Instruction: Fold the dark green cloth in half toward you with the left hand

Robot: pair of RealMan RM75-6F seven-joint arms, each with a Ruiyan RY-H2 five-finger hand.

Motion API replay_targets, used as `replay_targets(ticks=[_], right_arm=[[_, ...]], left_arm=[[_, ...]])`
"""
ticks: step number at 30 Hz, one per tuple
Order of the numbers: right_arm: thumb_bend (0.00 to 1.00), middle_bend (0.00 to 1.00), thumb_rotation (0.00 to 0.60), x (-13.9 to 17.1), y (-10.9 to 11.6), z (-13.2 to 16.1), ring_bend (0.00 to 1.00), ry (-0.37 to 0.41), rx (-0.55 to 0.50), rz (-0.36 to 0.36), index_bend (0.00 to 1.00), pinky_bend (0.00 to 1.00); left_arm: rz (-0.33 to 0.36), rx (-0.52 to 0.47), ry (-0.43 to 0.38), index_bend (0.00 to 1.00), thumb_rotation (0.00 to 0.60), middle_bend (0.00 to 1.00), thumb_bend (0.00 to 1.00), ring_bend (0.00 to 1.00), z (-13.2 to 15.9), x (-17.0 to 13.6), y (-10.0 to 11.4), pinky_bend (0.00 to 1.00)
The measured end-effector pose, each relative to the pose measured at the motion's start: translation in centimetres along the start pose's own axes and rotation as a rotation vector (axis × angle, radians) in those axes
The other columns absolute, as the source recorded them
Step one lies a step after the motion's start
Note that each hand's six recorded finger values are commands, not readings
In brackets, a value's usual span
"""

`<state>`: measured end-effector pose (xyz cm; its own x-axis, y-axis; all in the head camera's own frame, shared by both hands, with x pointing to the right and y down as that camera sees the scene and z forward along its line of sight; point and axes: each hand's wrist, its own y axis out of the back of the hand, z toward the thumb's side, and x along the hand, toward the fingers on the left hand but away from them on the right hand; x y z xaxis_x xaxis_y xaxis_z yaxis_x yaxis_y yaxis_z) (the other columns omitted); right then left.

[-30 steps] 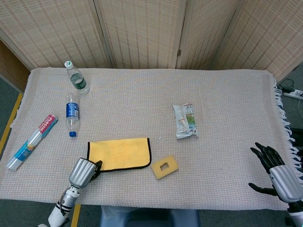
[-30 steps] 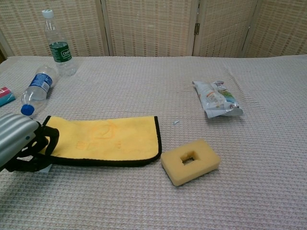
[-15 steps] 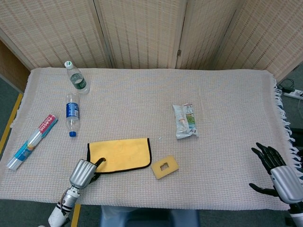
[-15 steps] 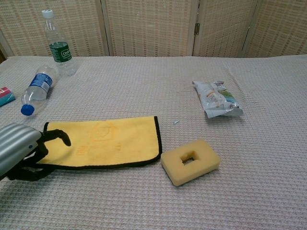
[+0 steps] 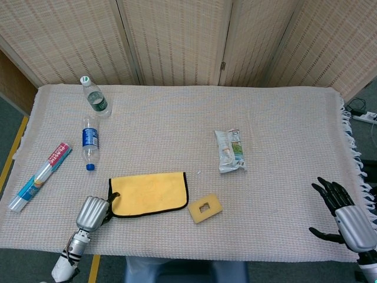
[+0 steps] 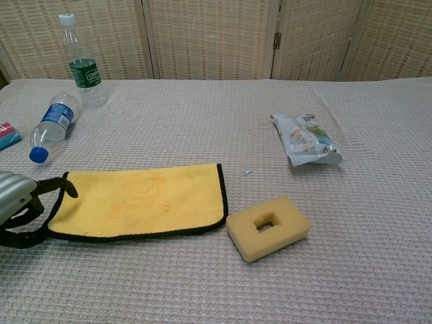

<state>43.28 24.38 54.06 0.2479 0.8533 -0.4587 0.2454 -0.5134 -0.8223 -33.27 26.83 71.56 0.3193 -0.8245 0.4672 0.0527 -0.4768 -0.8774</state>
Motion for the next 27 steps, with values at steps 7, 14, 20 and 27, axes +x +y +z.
replay_targets(ticks=[7,14,20,27], right_arm=[[0.12,0.00,0.600,-0.1,-0.2,0.0,0.00,-0.004,0.003,0.005,0.00,0.00],[0.12,0.00,0.600,-0.4,-0.4,-0.1,0.00,-0.011,0.004,0.013,0.00,0.00],[0.12,0.00,0.600,-0.5,-0.2,-0.3,0.00,-0.021,0.005,0.002,0.00,0.00],[0.12,0.00,0.600,-0.7,-0.4,-0.5,0.00,-0.029,0.005,0.010,0.00,0.00]], left_arm=[[0.012,-0.027,0.012,0.42,0.600,1.00,0.40,1.00,-1.1,0.2,-0.2,1.00],[0.044,-0.082,-0.010,0.44,0.600,1.00,0.40,1.00,-1.0,0.6,-0.3,1.00],[0.046,-0.113,-0.023,0.47,0.600,1.00,0.40,1.00,-0.8,1.3,-0.7,1.00],[0.056,-0.124,-0.035,0.55,0.600,1.00,0.40,1.00,-0.6,1.9,-0.7,1.00]])
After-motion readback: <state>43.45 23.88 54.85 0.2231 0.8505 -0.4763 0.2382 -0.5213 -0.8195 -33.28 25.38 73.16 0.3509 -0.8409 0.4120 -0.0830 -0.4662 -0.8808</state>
